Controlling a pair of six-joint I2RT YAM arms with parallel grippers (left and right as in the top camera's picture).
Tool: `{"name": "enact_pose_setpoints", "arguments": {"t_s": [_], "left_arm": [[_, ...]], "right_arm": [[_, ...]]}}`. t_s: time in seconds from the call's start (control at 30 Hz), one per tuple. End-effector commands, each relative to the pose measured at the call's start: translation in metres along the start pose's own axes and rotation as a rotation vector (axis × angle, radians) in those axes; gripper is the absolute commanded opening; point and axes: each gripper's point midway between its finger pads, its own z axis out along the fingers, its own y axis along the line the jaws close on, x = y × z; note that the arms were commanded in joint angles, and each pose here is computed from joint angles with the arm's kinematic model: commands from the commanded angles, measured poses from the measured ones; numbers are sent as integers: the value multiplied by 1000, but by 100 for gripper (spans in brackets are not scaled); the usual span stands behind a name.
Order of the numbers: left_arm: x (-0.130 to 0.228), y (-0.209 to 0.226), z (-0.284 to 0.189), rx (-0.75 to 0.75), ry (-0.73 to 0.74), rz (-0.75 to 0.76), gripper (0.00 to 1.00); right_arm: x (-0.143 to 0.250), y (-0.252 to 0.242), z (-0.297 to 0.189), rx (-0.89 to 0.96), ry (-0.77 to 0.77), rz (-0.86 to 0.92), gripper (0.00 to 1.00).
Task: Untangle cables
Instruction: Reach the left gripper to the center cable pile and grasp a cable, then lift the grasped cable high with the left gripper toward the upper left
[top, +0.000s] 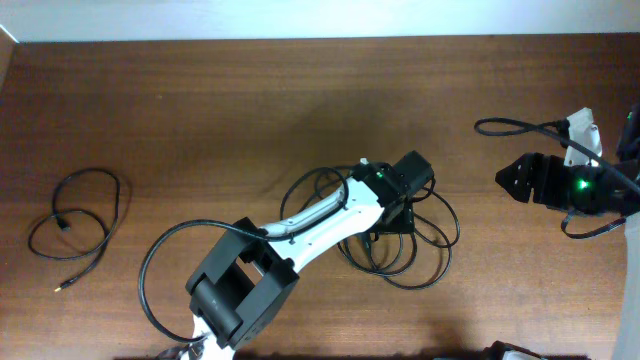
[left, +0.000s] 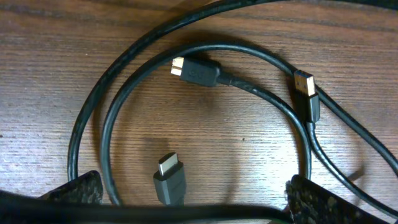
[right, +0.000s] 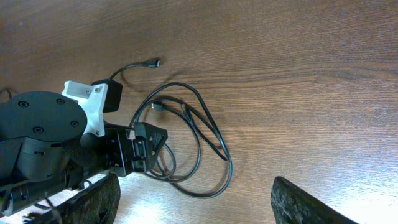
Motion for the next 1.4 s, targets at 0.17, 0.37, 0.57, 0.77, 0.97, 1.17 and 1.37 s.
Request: {"name": "enact_pose_setpoints", "arguments": {"t_s": [0.17, 0.37, 0.57, 0.77, 0.97, 1.17, 1.37], "left_arm": [[4, 2, 6, -13, 17, -6, 0], [2, 8, -6, -26, 20, 24, 0], [-48, 22, -88, 72, -99, -14, 0], [-123, 45, -243, 298, -441, -10, 0], [-151, 96, -362, 388, -731, -131, 0], [-154, 132, -415, 406, -866, -202, 0], [-162, 157, -438, 406, -941, -255, 0]], "right_arm": [[-2, -2, -1, 10, -3, -11, 76], [-2, -2, -1, 11, -3, -11, 76], [-1, -2, -1, 10, -2, -11, 77], [-1, -2, -1, 10, 0, -10, 77], [-1, -2, -1, 10, 0, -10, 77], [-1, -2, -1, 10, 0, -10, 77], [-1, -2, -1, 10, 1, -25, 77]]}}
